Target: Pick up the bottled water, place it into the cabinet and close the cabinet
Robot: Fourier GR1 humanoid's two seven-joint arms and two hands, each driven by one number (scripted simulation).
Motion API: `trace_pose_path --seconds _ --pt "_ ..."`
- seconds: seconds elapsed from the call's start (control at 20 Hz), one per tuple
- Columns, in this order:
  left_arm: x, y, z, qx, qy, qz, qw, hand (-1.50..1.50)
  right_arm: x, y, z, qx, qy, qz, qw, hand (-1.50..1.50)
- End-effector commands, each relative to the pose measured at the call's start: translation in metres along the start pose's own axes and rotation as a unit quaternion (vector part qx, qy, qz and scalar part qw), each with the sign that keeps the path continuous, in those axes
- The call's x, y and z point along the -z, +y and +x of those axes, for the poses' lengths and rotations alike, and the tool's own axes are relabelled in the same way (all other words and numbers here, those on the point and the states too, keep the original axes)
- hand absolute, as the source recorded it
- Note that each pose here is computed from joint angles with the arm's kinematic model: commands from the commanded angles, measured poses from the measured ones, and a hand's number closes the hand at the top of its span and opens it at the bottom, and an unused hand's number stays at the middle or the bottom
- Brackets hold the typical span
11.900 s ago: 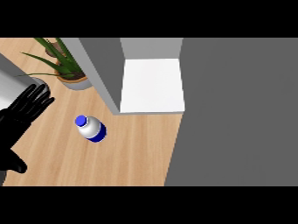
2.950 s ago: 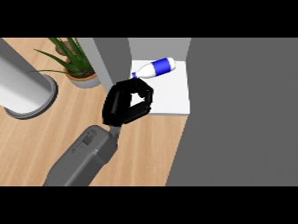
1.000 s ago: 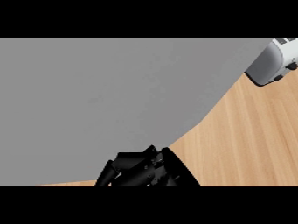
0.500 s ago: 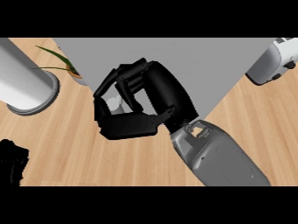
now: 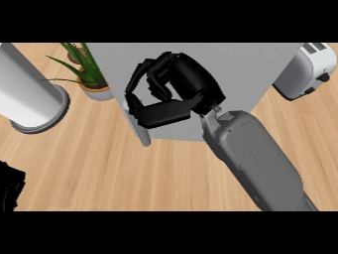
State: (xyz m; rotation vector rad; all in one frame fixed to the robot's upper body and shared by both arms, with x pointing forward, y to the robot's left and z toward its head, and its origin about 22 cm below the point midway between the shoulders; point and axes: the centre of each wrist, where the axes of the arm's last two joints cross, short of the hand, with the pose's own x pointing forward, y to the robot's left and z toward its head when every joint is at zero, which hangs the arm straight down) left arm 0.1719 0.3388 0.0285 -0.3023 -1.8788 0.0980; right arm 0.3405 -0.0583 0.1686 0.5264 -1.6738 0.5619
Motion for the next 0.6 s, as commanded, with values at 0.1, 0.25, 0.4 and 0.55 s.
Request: trace_pose_path --seconds 0.1,0.25,0.4,0.55 --pt "0.002 -0.005 -0.004 -0.002 0.002 -0.019 0.9998 1.50 0.006 -0.071 -0.013 -0.010 0.030 -0.093 0.995 1.50" --pt "0.004 -0.001 0.006 0.007 -0.001 -0.017 0.9998 1.50 -0.001 -0.088 -0.010 -0.011 0.026 -0.098 0.995 1.50" --pt "0.005 -0.006 0.002 -0.002 0.002 -0.031 0.9995 1.50 0.003 -0.075 -0.023 -0.017 0.040 -0.086 0.995 1.50" --pt "0.014 -0.003 0.001 0.003 -0.012 -0.013 0.9998 1.50 -0.002 -0.085 -0.023 -0.017 0.034 -0.081 0.996 1.50"
